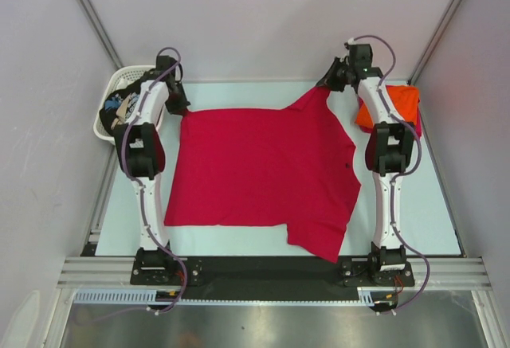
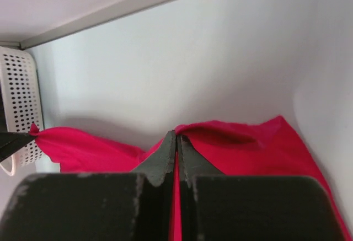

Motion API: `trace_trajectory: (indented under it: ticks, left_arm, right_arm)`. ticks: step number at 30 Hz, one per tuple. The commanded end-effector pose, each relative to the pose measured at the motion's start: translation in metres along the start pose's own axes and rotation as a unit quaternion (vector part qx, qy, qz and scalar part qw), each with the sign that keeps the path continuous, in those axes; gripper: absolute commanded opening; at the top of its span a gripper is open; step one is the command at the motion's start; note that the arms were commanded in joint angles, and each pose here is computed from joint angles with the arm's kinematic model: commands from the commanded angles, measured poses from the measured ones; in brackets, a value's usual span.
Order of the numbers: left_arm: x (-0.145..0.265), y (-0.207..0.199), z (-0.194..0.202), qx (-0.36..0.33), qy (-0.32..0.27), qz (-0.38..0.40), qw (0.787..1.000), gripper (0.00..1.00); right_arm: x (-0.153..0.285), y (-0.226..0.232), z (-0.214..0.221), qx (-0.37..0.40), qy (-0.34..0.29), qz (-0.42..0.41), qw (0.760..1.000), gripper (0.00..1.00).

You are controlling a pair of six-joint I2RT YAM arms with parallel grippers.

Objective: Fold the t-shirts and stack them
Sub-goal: Grap the side of the flattened tshirt furthest away from the robot with both arms, then fold the flattened tshirt in 1/3 of the way

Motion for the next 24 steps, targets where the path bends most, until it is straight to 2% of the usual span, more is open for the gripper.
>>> trace_trajectory:
  ticks: [1, 4, 10, 15, 17, 18, 24]
  left_arm:
    - [0.066, -0.008, -0.02, -0.007, -0.059, 0.016, 0.998, 0.0]
    - [0.074, -0.005, -0.017, -0.007, -0.056, 0.01, 0.998, 0.0]
    - [0.084, 0.012, 0.011, -0.008, -0.009, -0.018, 1.0, 0.0]
    - [0.077, 0.029, 0.047, 0.004, 0.054, -0.043, 0.998, 0.0]
    - [0.072, 0.035, 0.062, 0.014, 0.079, -0.054, 0.995, 0.0]
    - [0.073, 0.036, 0.064, 0.018, 0.081, -0.054, 0.995, 0.0]
    - [0.062, 0.037, 0.078, 0.03, 0.115, -0.043, 0.992, 0.0]
  right_arm:
    - [0.069, 0.028, -0.044, 0.068, -0.055, 0.03, 0.996, 0.0]
    - [0.083, 0.027, -0.037, 0.072, -0.042, 0.049, 0.995, 0.0]
    - [0.11, 0.027, -0.012, 0.072, 0.001, 0.07, 0.995, 0.0]
    - [0.125, 0.017, 0.03, 0.043, 0.064, 0.1, 0.992, 0.0]
    - [0.133, 0.019, 0.038, 0.045, 0.069, 0.111, 0.99, 0.0]
    - [0.131, 0.012, 0.052, 0.044, 0.085, 0.118, 0.988, 0.0]
    - [0.14, 0.007, 0.069, 0.036, 0.118, 0.134, 0.983, 0.0]
Point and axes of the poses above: each gripper's point midway between its finger pads, its own x axis back along the fingers, its own y axis along the line the jaws close on, z = x × y, the point moved 4 cm from there along x, back along the fingers, and after that the axes turned 13 degrees about x, right-handed, at the moved point
